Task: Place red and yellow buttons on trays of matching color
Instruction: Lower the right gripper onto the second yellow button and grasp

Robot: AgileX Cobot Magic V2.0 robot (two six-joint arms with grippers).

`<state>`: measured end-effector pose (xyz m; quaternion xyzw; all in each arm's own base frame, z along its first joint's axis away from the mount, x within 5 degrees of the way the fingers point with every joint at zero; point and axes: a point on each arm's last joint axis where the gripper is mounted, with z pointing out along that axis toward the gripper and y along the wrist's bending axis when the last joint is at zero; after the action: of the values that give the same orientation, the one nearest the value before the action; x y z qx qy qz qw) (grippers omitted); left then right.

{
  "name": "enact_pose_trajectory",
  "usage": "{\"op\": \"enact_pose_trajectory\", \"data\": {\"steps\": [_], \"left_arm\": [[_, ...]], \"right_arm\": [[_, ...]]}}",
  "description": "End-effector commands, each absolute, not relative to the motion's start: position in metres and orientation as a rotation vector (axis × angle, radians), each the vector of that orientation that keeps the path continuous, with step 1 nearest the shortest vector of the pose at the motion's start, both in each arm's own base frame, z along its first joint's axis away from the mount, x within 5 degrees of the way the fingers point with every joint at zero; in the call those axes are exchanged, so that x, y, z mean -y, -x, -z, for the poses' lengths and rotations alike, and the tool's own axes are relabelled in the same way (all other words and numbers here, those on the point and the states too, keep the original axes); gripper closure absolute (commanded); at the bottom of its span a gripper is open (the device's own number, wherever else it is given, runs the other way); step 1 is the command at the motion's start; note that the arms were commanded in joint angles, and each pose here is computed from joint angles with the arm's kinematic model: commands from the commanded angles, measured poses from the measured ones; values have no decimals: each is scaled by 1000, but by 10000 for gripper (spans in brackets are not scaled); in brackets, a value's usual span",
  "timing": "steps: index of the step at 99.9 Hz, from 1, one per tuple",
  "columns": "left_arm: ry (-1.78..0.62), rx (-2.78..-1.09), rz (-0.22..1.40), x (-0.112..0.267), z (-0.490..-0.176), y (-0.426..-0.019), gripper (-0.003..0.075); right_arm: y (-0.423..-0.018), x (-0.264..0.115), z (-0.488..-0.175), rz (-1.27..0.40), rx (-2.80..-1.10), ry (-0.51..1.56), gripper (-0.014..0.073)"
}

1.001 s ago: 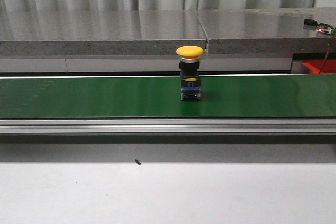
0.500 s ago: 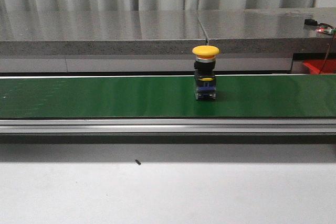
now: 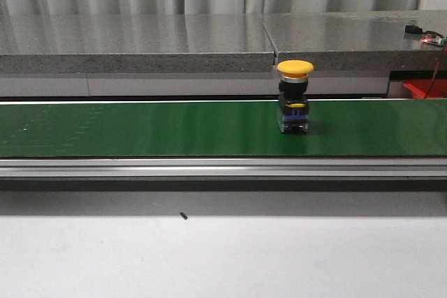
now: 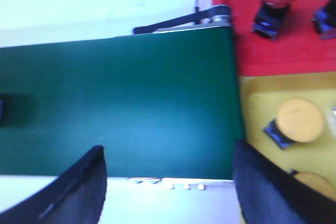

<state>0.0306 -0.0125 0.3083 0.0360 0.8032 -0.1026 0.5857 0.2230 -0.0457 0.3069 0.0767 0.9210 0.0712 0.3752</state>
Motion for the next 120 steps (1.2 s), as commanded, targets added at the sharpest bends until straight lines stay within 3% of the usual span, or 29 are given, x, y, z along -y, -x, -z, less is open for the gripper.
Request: {"op": "enact_pose_trajectory", "data": {"steps": [1, 59, 120], "left_arm": [[-72, -1787, 255, 12, -322, -32, 741], [-72, -1787, 255, 12, -322, -32, 741], [-72, -1787, 255, 12, -322, -32, 741]], "right_arm": [[-223, 28, -321, -201, -2306, -82, 85], [-271, -52, -323, -364, -2341, 308, 86], [-314, -59, -296, -386, -2443, 321, 86]]}}
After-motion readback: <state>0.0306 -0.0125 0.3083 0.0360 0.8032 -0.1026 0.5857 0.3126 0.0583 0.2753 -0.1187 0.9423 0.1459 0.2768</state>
